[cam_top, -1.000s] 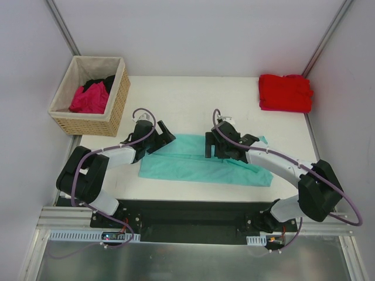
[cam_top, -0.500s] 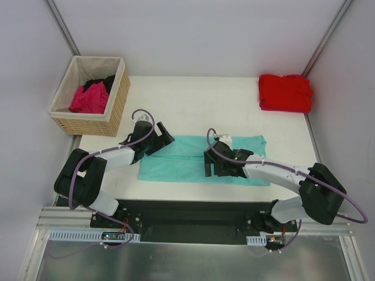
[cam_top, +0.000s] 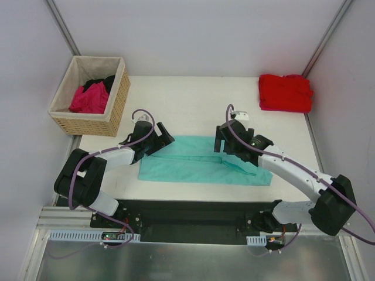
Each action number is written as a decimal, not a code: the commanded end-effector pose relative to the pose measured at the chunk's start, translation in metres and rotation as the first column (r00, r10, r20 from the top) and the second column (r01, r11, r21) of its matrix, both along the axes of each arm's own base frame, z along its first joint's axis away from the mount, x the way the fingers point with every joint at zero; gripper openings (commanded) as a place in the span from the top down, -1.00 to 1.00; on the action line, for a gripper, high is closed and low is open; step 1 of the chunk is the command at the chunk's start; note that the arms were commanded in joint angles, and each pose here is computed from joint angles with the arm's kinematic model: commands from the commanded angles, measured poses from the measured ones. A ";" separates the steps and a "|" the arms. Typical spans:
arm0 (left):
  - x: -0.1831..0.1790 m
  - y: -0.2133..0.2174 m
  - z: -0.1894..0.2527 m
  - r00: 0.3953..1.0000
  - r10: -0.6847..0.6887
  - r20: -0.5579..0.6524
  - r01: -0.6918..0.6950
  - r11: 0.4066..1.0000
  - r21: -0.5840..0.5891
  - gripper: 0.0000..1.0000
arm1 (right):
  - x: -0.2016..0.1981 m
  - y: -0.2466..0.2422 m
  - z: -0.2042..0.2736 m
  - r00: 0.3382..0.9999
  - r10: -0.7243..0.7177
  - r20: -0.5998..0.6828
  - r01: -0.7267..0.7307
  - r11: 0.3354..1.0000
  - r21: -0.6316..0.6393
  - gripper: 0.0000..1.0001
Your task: Fold and stack the t-shirts
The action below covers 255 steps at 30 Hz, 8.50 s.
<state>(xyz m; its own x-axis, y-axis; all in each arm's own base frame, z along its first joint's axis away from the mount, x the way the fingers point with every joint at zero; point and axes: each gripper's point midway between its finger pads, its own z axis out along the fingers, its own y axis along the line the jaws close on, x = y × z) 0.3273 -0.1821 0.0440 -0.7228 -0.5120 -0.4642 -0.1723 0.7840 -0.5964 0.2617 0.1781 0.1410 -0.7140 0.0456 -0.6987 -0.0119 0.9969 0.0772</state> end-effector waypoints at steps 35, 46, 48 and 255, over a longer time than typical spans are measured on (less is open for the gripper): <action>-0.008 0.013 -0.023 0.998 -0.004 -0.069 0.009 0.998 0.066 -0.98 | 0.011 0.056 -0.066 0.979 0.118 -0.164 -0.116 0.993 0.023 -0.93; -0.008 0.015 -0.020 0.998 -0.005 -0.060 0.009 0.997 0.072 -0.98 | -0.009 0.052 -0.107 0.965 0.110 -0.238 -0.112 0.994 0.005 -0.93; -0.009 0.016 -0.021 0.998 -0.005 -0.061 0.009 0.997 0.078 -0.98 | -0.014 0.052 -0.119 0.960 0.106 -0.258 -0.105 0.994 0.015 -0.93; -0.079 0.009 0.186 0.865 -0.382 0.325 0.440 0.889 -0.127 -0.98 | 0.259 0.094 0.148 0.959 0.136 0.247 -0.275 0.647 0.711 -0.93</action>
